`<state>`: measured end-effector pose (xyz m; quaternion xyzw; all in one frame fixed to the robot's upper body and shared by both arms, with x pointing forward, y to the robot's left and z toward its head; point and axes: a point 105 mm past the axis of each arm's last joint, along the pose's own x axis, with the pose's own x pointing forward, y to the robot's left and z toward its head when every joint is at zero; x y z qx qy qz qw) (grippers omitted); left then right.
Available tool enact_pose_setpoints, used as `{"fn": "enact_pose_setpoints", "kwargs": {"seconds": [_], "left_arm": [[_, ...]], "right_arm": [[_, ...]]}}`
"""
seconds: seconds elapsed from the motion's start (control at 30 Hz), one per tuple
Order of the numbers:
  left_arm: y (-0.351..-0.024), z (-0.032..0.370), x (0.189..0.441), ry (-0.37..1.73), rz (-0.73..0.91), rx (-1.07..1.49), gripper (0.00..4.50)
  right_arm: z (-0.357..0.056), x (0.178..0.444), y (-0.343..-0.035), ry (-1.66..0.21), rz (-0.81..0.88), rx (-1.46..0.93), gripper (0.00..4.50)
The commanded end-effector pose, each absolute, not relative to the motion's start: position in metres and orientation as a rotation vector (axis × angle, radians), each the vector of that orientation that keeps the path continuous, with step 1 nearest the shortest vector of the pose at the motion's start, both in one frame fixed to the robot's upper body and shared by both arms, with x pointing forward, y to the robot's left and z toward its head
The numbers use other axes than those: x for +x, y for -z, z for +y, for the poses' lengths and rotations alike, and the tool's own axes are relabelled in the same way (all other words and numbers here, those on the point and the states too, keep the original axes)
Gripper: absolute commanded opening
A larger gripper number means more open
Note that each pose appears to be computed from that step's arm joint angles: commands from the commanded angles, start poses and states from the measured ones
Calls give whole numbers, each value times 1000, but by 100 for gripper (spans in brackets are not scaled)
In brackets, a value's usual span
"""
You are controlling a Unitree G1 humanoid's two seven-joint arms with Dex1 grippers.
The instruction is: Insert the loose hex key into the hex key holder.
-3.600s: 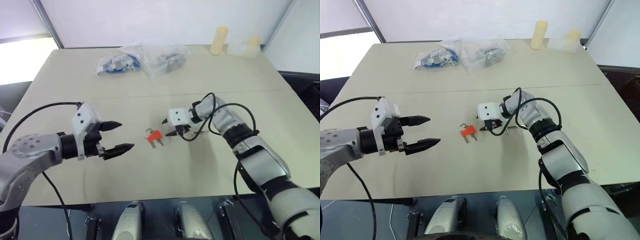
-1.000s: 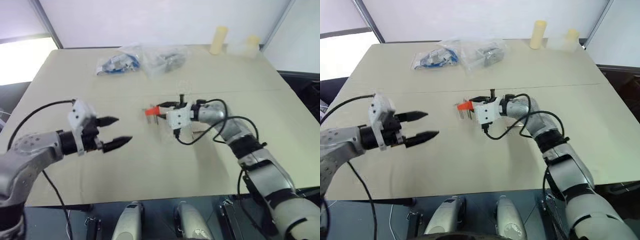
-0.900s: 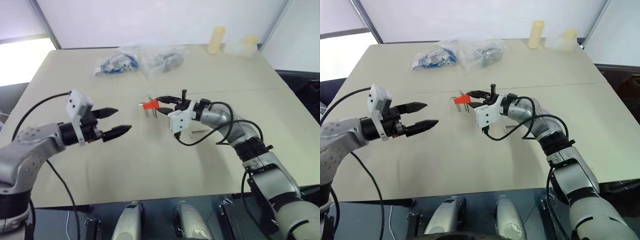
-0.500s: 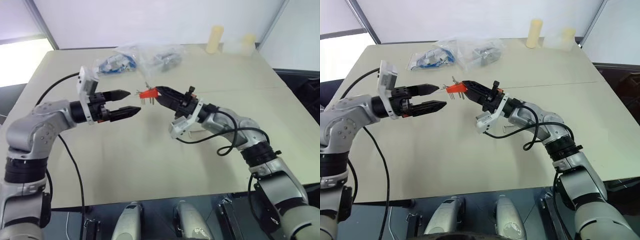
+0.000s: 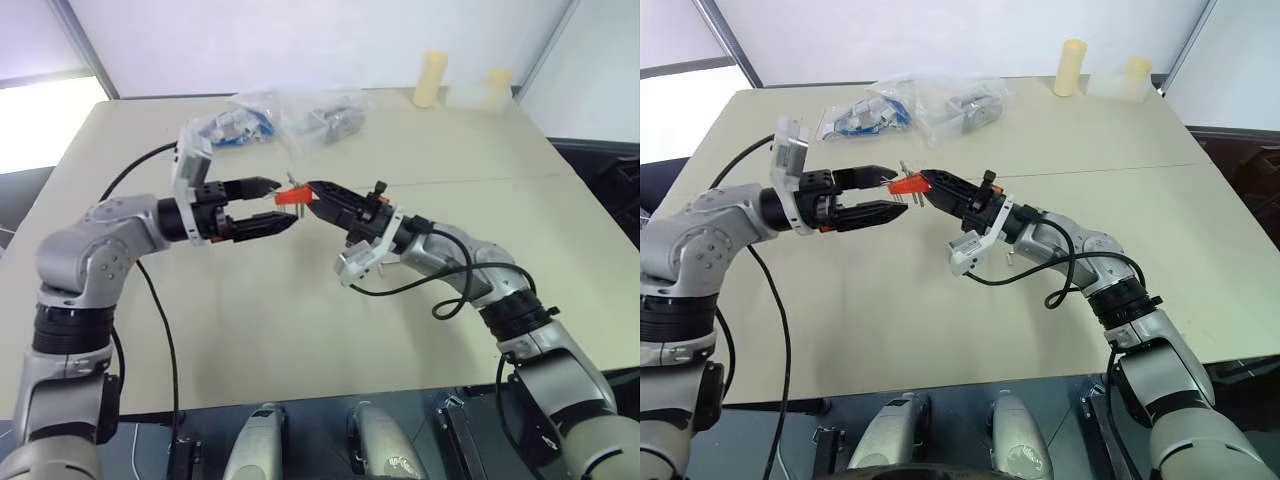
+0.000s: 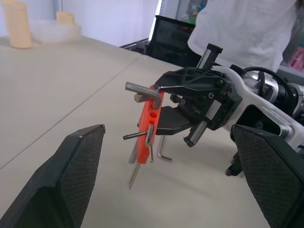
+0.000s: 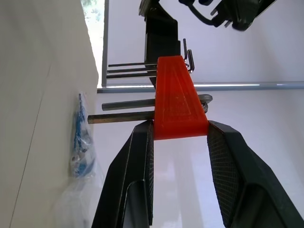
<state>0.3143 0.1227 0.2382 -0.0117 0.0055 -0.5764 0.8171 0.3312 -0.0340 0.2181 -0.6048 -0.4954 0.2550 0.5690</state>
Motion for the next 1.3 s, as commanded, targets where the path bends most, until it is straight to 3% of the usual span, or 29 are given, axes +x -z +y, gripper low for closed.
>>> {"fn": "enact_pose_setpoints", "kwargs": {"seconds": [0.03,0.4,0.5,0.67,1.27,1.3], "left_arm": [[-250,121,316,1221,-51,12,450],[-252,117,320,1227,-67,-9,450],[-249,116,320,1232,-44,-22,314],[-244,115,318,1241,-25,-12,49],[-239,115,316,1234,-6,6,49],[-239,115,316,1234,-6,9,46]], "right_arm": [[-32,323,-236,-566,-1224,-1382,104],[-32,321,-233,-587,-1206,-1387,104],[-33,321,-232,-592,-1200,-1386,104],[-33,320,-232,-598,-1191,-1381,104],[-34,322,-229,-619,-1150,-1364,104],[-34,321,-229,-619,-1153,-1364,154]]}}
